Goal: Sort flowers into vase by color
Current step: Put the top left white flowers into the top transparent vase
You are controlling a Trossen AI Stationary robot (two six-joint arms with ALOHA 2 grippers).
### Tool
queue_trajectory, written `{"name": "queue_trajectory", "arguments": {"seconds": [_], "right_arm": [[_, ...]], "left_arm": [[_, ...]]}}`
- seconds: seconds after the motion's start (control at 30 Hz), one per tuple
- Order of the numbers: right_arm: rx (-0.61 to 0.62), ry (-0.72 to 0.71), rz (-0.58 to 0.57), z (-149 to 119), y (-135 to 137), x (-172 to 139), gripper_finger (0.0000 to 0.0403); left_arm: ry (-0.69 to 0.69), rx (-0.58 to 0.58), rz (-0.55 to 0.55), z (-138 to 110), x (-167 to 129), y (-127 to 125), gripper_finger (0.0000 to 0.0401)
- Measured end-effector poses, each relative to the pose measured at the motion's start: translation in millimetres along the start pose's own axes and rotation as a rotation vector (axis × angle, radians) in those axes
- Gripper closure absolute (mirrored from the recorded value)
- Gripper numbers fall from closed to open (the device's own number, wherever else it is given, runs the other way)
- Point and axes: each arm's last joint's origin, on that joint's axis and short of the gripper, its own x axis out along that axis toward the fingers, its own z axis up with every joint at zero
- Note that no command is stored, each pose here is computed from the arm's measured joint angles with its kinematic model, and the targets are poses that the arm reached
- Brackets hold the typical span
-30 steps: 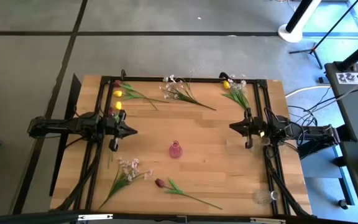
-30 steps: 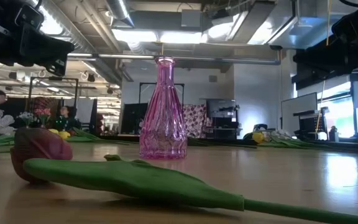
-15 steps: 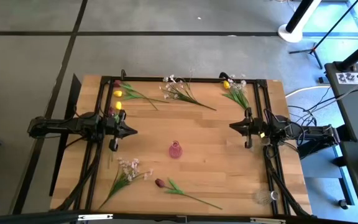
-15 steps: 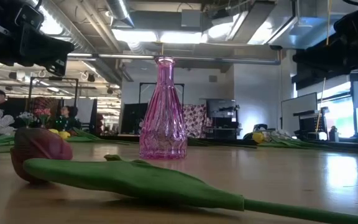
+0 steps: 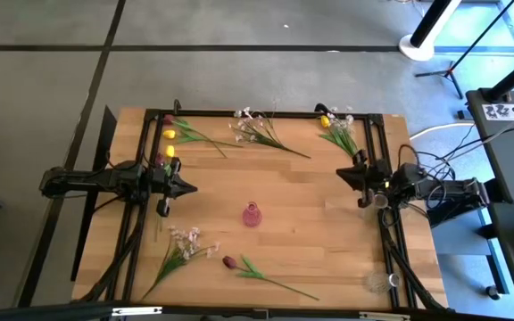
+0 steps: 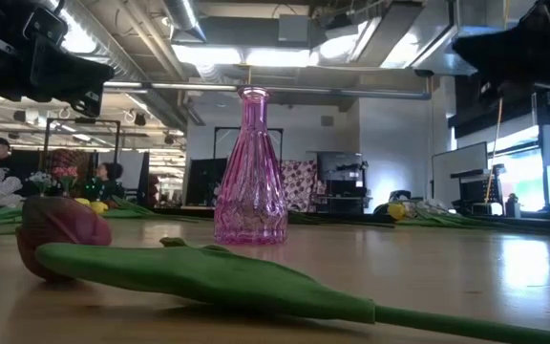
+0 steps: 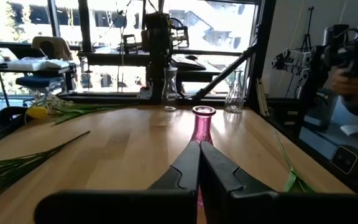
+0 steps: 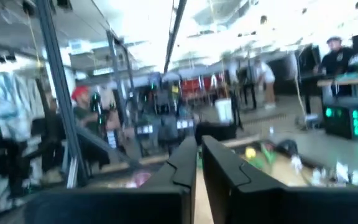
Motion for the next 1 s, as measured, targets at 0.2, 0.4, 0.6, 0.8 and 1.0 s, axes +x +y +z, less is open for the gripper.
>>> {"name": "queue_trajectory", "arguments": {"seconds": [0.2,0.4,0.6,0.8,1.0], "right_arm": [[-0.039,0.144,-0.167,14.2,0.3,31.3,0.0375],[-0.118,0.386,-0.337,6.6,-8.4,90.5,0.0369],[-0.113,0.654,-0.443,-7.7,-46.2,140.4,0.0304],[-0.043,0.840,-0.524,-21.6,-97.7,179.5,0.0242],[0.027,1.001,-0.578,-40.9,-143.9,208.5,0.0226]], "left_arm": [[0.000,0.000,0.000,0.0,0.0,0.0,0.0401],[0.000,0.000,0.001,0.0,0.0,0.0,0.0401],[0.000,0.000,0.001,0.0,0.0,0.0,0.0401],[0.000,0.000,0.001,0.0,0.0,0.0,0.0401],[0.000,0.000,0.002,0.0,0.0,0.1,0.0401]]}}
